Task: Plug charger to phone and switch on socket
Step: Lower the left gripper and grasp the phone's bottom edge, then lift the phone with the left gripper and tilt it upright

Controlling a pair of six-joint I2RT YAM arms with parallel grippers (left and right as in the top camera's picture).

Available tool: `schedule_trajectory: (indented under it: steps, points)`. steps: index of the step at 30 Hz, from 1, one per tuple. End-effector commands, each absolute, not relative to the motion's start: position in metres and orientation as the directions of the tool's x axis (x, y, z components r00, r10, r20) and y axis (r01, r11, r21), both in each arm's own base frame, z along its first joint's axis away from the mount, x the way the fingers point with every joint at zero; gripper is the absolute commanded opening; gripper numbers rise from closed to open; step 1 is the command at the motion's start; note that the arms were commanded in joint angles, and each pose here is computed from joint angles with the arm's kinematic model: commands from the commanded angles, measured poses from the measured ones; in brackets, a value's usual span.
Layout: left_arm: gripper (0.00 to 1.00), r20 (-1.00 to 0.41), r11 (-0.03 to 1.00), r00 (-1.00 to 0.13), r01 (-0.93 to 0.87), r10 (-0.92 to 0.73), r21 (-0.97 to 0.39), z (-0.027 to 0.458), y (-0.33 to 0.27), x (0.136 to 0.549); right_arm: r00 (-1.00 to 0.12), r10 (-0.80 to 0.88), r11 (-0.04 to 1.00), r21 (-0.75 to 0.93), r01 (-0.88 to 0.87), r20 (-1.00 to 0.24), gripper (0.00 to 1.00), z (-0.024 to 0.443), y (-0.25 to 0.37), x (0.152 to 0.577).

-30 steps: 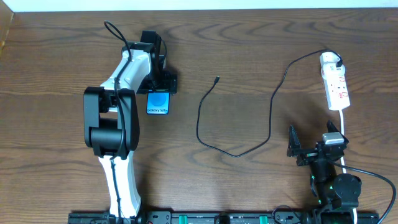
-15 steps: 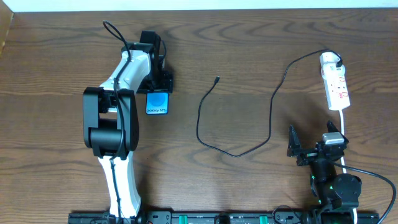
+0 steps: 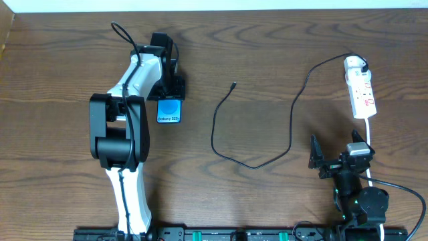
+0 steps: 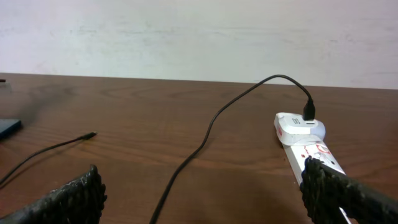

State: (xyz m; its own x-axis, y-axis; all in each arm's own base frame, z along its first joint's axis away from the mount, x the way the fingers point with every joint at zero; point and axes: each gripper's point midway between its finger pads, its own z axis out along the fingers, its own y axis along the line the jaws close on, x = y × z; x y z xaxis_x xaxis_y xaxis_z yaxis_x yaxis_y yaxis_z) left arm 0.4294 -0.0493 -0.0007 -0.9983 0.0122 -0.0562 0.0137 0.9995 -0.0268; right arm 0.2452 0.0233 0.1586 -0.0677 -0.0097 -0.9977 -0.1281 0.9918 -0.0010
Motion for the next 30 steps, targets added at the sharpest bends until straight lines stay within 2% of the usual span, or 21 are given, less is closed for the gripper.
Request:
schedule_trajectory:
  steps: [1, 14, 22, 30]
  points:
    - [0.68, -0.033, 0.997, -0.999, 0.007, 0.005, -0.071, 0.0, -0.056, 0.423, -0.068, -0.018, 0.991, -0.009, -0.135, -0.998, 0.99, 0.158, 0.025, 0.245]
    - [0.68, -0.167, 0.991, -0.985, -0.03, -0.052, -0.127, 0.074, -0.062, 0.428, -0.068, -0.018, 0.991, -0.009, -0.135, -0.998, 0.99, 0.158, 0.025, 0.245]
    - [0.68, -0.108, 0.958, -0.993, -0.016, -0.049, -0.287, 0.089, -0.09, 0.41, -0.068, -0.018, 0.991, -0.009, -0.135, -0.998, 0.99, 0.158, 0.025, 0.245]
    - [0.68, -0.01, 0.909, -0.989, -0.13, -0.146, -0.396, 0.094, -0.108, 0.399, -0.068, -0.018, 0.991, -0.009, -0.134, -0.998, 0.99, 0.158, 0.025, 0.245]
